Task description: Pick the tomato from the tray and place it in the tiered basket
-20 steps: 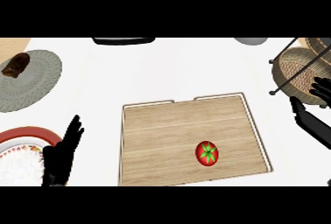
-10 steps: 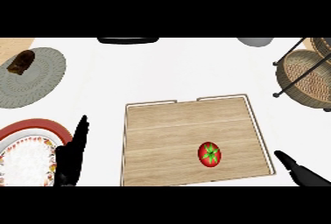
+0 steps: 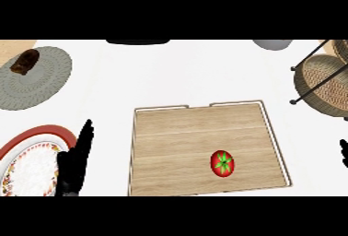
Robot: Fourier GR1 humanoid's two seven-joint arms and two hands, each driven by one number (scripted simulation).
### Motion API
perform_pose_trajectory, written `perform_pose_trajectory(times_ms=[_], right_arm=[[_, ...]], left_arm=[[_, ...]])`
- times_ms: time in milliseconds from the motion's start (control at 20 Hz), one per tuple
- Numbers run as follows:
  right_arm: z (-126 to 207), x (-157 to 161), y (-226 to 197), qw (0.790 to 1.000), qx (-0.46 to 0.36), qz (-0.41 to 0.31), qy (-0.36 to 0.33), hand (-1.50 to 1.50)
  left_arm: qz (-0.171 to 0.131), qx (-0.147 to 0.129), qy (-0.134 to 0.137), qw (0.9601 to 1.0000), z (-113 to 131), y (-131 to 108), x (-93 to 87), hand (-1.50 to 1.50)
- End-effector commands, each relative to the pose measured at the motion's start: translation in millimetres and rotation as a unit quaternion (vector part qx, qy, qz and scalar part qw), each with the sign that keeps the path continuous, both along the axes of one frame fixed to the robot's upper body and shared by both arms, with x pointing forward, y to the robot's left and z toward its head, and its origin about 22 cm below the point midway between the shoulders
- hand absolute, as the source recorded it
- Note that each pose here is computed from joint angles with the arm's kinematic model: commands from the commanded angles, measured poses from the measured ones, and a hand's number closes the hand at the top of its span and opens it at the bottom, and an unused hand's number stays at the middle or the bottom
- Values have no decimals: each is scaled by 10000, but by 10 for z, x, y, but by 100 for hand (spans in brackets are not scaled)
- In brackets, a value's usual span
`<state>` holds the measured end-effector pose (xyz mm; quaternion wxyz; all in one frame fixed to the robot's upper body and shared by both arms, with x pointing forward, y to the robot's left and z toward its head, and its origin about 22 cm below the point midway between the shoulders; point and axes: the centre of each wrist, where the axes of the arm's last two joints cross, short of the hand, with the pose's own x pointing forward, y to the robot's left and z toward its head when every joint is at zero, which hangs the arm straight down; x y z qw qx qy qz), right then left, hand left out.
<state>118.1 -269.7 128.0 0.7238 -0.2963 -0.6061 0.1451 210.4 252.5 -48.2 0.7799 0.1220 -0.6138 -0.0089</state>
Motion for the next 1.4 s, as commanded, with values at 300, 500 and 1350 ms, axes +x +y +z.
perform_pose_trajectory(times_ms=[300, 500, 1350], right_arm=[[390, 61, 334, 9868, -1288, -566, 796, -150], [233, 183, 503, 9810, -1519, -614, 1039, -150], [-178, 609, 1379, 9477, -2373, -255, 2119, -150]], left_arm=[[-168, -30, 154, 9997, 5, -157, 85, 0], [-113, 24, 106, 9999, -64, -21, 38, 0], [-50, -12, 87, 9999, -123, -223, 44, 0]])
